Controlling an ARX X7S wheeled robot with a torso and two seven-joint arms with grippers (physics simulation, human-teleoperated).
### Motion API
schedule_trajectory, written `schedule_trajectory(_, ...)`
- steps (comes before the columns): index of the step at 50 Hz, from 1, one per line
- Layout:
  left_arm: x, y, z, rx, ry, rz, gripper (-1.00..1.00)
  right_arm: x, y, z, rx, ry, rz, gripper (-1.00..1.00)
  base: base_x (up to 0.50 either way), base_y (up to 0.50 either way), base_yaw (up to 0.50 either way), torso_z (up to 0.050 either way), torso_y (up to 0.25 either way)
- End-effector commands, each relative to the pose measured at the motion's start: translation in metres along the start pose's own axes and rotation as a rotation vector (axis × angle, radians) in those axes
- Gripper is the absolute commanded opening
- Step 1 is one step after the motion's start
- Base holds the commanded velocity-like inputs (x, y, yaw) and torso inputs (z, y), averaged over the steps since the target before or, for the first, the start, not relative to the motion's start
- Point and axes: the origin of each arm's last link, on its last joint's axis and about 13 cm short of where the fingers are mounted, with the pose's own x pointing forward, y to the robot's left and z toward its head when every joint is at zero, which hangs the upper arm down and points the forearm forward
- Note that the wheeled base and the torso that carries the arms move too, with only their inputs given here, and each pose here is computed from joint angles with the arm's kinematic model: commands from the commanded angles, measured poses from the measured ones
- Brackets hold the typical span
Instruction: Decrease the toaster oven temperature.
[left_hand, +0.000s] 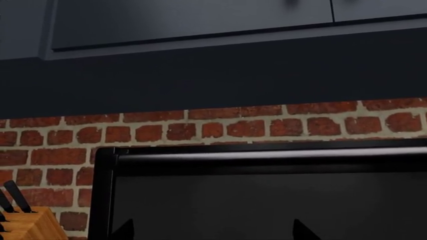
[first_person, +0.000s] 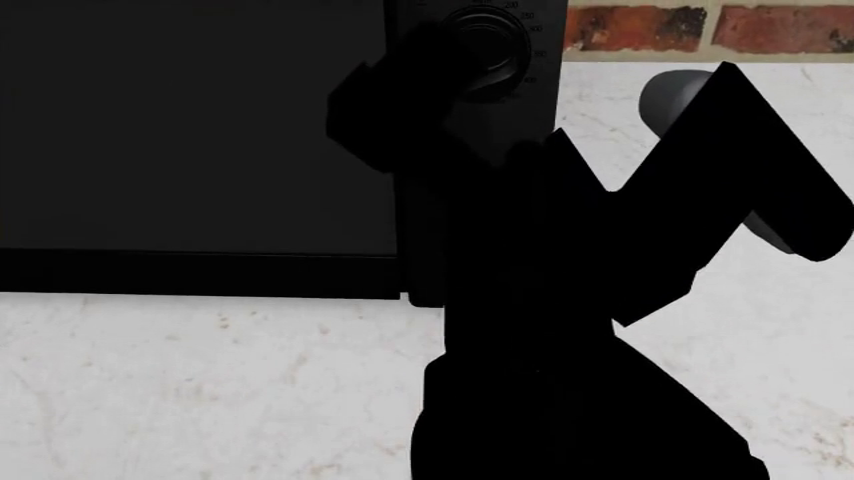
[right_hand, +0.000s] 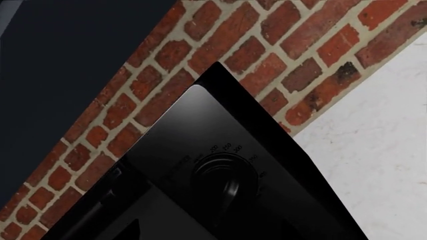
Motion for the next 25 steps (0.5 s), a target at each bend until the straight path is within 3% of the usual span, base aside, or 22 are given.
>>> schedule_trajectory(1,-0.001,0.001,0.0,0.005,0.001,0.004,1.0,0.013,-0.001,-0.003,0.023,0.021,-0.022,1.0,0.0,0.0,0.0,0.0,0.0)
schedule_trajectory(25,0.0,0.0,-0.004,0.013,0.009,0.003,1.0,0.033,-0.004,-0.008,0.05,0.045,-0.046,1.0,0.0,0.0,0.0,0.0,0.0)
